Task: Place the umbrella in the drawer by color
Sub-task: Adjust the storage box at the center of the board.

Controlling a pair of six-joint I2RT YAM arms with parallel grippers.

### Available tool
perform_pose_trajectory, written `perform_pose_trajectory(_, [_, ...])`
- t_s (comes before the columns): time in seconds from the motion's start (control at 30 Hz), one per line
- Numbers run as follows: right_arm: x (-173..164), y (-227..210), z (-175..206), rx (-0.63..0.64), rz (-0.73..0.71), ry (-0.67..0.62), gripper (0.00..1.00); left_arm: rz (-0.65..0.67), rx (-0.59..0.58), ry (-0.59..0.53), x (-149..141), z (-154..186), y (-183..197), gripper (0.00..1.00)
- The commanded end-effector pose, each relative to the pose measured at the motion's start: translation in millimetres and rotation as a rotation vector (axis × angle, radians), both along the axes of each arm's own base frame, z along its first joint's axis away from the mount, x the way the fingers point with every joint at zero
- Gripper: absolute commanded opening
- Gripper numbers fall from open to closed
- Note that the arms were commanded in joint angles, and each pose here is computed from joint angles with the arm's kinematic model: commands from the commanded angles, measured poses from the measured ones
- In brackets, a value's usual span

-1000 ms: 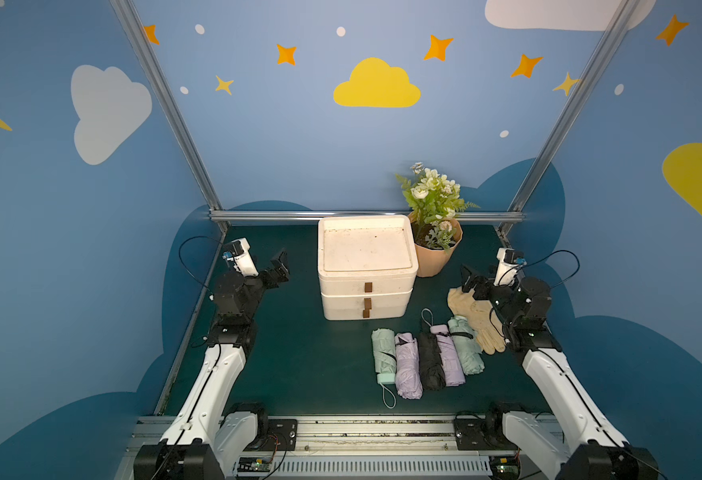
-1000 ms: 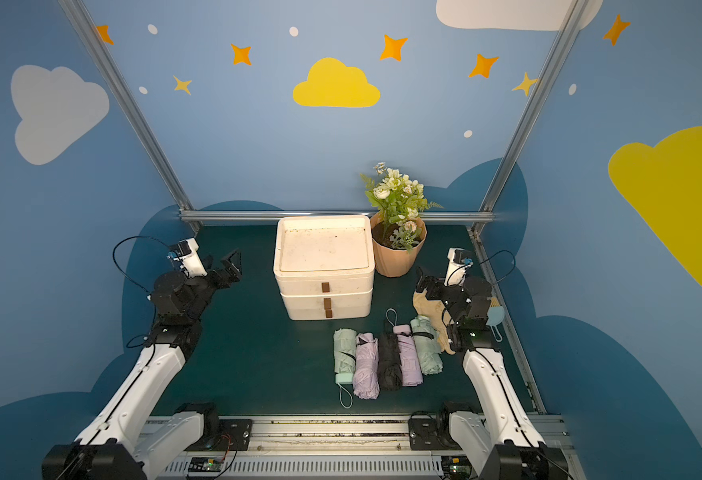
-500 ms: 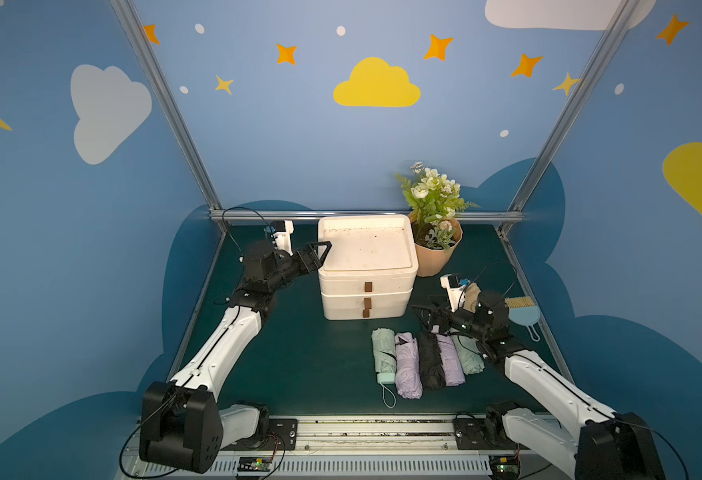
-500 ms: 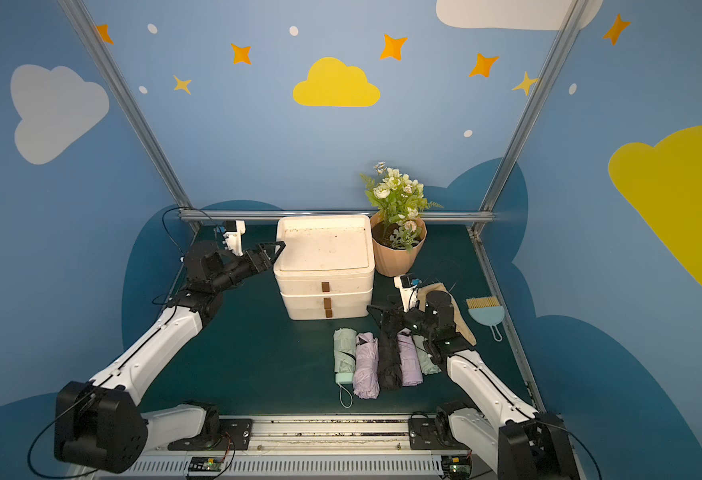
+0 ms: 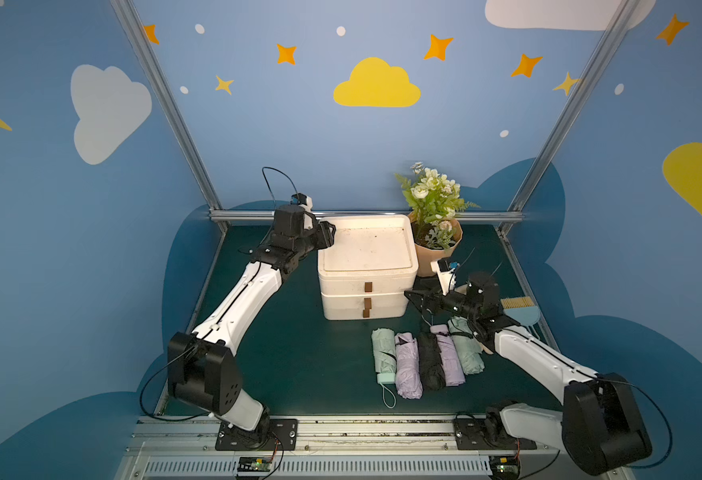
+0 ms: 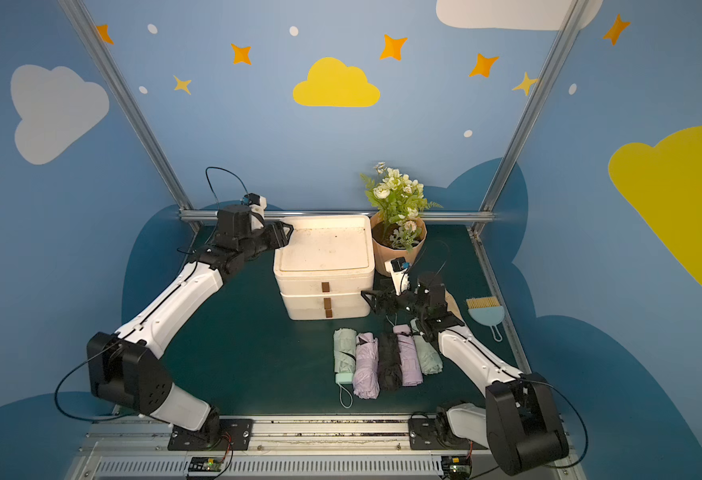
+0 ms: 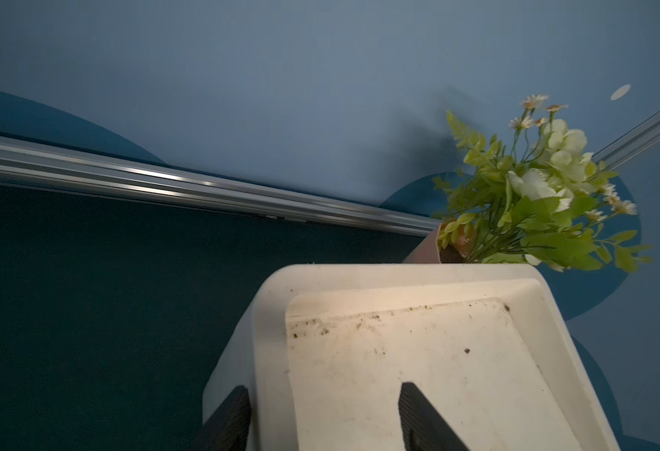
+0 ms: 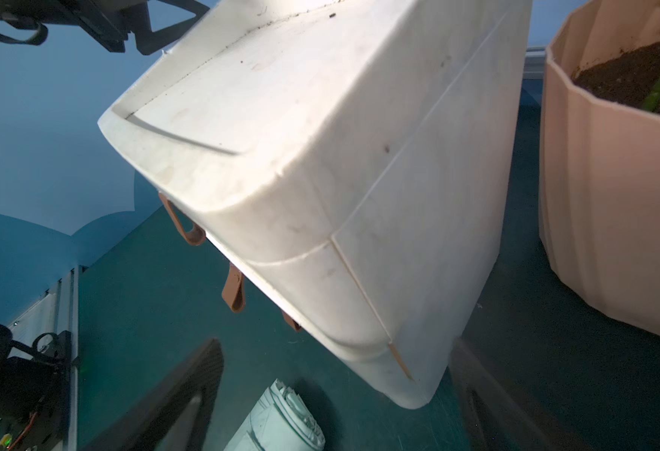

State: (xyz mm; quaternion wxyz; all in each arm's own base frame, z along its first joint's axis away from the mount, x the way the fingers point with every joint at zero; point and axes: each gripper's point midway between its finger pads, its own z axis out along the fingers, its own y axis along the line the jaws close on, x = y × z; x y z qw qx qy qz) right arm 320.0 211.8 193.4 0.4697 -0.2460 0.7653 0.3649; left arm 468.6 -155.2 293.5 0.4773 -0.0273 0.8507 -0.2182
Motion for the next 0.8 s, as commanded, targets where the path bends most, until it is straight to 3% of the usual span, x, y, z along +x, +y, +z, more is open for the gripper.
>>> perform_pose_trajectory(0.0, [6.3, 4.8, 8.4, -0.005, 0.016, -0.028, 0.84, 0.040, 0.170, 0.050, 4.9, -18.5, 13.1, 0.59])
perform_pose_trajectory(0.23, [10.5, 9.0, 9.5, -0.022, 0.042, -0.014, 0.66, 0.054, 0.302, 0.083, 17.3, -35.4, 21.7, 0.41])
perform_pose_trajectory(0.4, [14.9, 12.1, 8.5, -0.042, 0.059, -0.007, 0.58, 0.092, 0.329, 0.059, 14.1, -29.5, 32.2, 0.30])
perform_pose_trajectory(0.77, [63.9, 32.0, 16.9, -0.038, 0.038, 0.003, 0.55, 0.195, 0.323, 0.097, 14.6, -32.5, 71.7, 0.28])
